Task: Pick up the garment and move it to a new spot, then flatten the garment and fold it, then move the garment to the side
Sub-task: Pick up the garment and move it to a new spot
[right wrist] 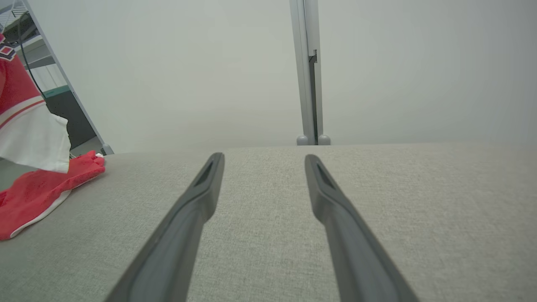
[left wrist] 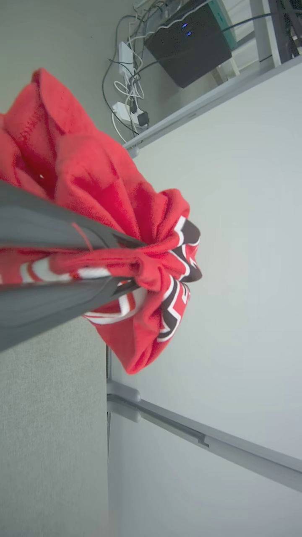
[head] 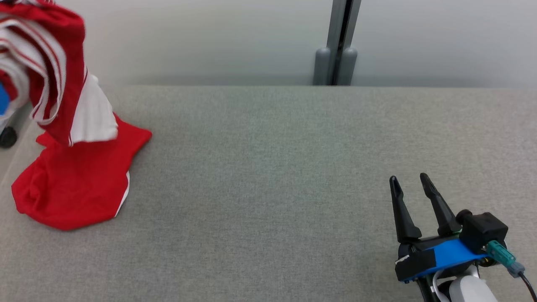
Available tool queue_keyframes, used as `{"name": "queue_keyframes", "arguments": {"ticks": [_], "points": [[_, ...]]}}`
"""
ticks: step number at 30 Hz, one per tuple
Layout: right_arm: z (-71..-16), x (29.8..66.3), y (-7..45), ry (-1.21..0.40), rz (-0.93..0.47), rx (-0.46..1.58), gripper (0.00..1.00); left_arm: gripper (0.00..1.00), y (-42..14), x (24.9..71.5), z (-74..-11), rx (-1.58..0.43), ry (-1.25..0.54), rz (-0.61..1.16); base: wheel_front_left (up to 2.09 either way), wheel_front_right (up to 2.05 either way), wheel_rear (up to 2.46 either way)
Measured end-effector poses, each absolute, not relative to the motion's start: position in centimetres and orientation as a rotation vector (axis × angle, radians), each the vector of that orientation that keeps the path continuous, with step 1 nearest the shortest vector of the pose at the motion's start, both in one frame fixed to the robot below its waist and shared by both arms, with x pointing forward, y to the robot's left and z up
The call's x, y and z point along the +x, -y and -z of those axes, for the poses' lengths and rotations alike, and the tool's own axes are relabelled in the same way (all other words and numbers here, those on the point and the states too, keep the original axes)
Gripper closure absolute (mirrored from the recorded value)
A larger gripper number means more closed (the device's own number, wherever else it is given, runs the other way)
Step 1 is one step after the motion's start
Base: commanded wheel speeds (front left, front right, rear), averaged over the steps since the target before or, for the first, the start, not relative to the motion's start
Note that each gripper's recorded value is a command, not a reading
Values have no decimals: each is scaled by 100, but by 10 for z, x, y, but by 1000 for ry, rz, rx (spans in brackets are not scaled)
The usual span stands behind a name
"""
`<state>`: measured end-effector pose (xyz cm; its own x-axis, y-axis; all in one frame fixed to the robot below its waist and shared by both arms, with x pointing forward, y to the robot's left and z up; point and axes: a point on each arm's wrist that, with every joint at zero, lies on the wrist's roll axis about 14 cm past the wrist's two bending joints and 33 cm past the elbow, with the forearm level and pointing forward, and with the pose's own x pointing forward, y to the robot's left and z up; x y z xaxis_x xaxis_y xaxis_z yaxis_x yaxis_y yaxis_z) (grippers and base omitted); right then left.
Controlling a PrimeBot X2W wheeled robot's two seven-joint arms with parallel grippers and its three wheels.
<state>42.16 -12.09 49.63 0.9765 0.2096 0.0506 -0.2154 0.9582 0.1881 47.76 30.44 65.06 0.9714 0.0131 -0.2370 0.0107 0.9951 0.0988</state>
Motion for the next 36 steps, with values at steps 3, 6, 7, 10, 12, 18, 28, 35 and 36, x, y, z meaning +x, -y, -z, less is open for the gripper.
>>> {"name": "queue_keyframes", "arguments": {"ticks": [3,6,7,10,12,18,28,35,36], "points": [[-505,408,129,53,-195,201,0,100,-256,478,-701,137,-109,116,0,0,0],[-513,397,140,78,-166,206,0,100,-202,476,-744,159,11,250,0,0,0],[-514,394,144,83,-154,204,0,100,-183,476,-753,160,39,299,0,0,0],[-517,387,159,93,-114,201,0,100,-126,473,-765,147,86,450,0,0,0],[-516,383,169,93,-84,199,0,100,-92,472,-761,132,85,546,0,0,0],[-510,375,198,82,3,189,0,100,-12,473,-707,172,-2,758,0,0,0],[-499,374,223,53,79,185,0,100,51,468,-537,32,-325,886,0,0,0],[-496,376,227,47,93,187,0,0,45,457,-460,-34,-425,790,0,0,0],[-496,376,228,49,94,187,0,0,45,452,-455,-45,-435,784,0,0,0]]}}
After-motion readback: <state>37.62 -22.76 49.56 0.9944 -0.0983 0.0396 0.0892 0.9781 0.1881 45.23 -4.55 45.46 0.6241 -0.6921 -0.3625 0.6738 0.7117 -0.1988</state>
